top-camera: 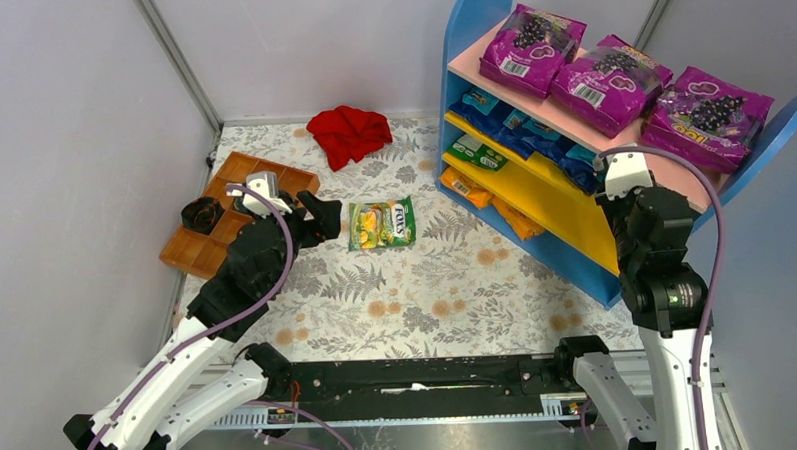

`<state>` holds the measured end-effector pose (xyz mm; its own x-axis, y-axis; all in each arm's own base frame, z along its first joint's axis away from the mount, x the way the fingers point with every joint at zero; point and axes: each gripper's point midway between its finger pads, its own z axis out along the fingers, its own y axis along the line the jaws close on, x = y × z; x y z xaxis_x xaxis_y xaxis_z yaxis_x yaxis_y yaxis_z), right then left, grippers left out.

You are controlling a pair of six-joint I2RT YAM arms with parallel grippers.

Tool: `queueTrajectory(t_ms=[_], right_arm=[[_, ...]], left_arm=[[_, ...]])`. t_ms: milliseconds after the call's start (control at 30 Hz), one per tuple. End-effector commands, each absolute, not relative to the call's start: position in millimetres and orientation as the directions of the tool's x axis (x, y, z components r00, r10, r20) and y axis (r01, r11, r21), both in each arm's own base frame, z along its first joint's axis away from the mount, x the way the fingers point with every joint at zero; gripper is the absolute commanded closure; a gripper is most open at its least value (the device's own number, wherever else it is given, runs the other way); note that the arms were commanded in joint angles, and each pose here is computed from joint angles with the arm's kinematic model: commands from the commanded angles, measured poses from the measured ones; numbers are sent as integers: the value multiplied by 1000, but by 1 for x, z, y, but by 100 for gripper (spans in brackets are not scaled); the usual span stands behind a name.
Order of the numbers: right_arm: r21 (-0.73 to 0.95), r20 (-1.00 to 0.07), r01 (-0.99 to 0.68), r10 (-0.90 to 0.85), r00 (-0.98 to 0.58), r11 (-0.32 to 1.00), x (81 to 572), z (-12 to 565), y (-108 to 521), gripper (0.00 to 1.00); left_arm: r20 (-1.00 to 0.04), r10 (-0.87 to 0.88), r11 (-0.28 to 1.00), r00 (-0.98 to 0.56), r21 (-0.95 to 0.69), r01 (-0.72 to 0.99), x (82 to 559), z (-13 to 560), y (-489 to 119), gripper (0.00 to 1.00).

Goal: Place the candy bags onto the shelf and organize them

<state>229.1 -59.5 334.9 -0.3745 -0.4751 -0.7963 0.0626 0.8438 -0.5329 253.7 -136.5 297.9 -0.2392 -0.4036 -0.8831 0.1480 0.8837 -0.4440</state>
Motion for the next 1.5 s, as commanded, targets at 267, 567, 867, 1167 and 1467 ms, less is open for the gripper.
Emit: queueTrajectory(t_ms=[267,567,867,1167,1467], right_arm=[[-644,-704,284,-404,-584,710,193,320,-114,95],[-660,-684,297,-387,-619,690,176,320,-120,100],[-664,-678,279,-400,-617,694,170,316,-119,81],[-485,-812,-226,-531,-243,845,192,325,-6,24],[-258,-955,-76,-267,-131,963,239,373,5,42]], left_arm=[[-888,-403,882,-222,-441,165,253,302,-138,16],[-889,-401,881,-223,-441,174,252,303,-140,16],[-889,-398,880,-227,-440,177,252,301,-141,15],[-890,-388,885,-241,-432,173,255,296,-144,15],[-888,-383,890,-254,-429,156,259,290,-144,15]])
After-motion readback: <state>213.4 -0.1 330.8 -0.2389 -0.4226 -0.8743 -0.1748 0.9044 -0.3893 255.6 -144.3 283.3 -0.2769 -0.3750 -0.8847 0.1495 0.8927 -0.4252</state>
